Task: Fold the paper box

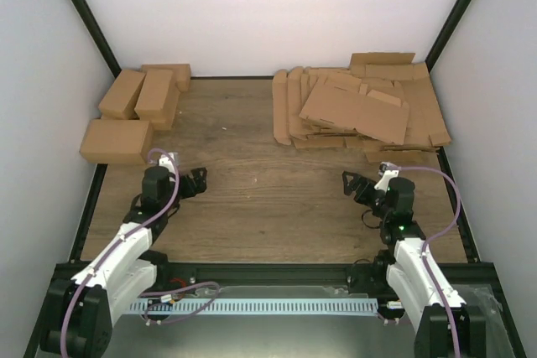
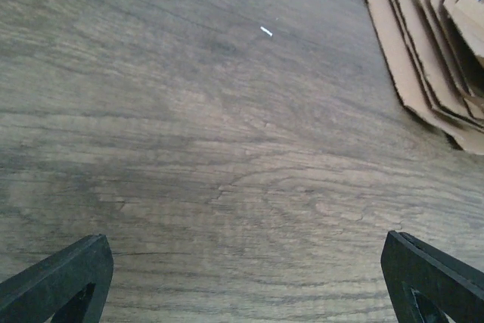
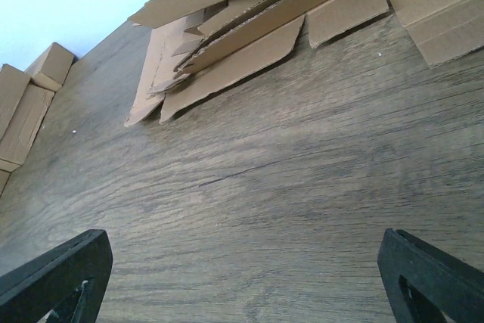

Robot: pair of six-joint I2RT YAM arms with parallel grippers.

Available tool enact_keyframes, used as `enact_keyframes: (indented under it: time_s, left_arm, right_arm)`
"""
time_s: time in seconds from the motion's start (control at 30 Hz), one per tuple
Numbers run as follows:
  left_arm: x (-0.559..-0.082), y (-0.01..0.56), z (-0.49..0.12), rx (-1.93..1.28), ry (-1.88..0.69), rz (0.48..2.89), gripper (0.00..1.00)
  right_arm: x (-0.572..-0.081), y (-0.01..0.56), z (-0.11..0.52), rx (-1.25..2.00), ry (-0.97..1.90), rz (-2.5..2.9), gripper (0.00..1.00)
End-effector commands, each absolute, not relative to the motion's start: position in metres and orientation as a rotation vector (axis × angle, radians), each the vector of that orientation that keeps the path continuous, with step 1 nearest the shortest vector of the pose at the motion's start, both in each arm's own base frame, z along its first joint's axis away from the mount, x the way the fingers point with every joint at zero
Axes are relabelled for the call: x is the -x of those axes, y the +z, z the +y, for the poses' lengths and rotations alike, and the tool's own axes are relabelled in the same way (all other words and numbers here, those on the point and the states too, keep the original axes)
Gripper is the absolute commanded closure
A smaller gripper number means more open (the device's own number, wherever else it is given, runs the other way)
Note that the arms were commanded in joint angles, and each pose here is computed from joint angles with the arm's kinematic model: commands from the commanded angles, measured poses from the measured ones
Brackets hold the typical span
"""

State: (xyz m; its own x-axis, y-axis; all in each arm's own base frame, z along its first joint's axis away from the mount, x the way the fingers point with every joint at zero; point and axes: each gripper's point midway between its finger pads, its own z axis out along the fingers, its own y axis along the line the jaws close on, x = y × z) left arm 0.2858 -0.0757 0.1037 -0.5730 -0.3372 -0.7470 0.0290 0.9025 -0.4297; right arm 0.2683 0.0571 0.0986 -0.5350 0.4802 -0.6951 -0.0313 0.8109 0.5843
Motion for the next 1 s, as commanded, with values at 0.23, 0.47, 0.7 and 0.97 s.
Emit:
enact_keyframes:
  time_s: [0.23,0.47,0.7,0.97]
  left_arm:
    - [-0.288,0.118,-0.087,0.146,-0.560,2.088,0.00]
    - [-0.288,0.117,-0.092,0.126,-0.587,2.087,0.00]
    - [-0.288,0.116,-0.092,0.129,-0.586,2.087,0.00]
    - [-0.288,0.115,-0.092,0.127,-0.586,2.092,0.00]
  right_arm:
    - [-0.291,0.153,0.041,-0.334,0.568,1.934,0.00]
    - [-0.316,0.219,0.057,-0.117,0.574,1.889,0.00]
    - [-0.374,0.247,0.083,0.129,0.599,1.936,0.04]
    - [-0.431,0.257,0.124,0.430,0.445,1.971,0.13]
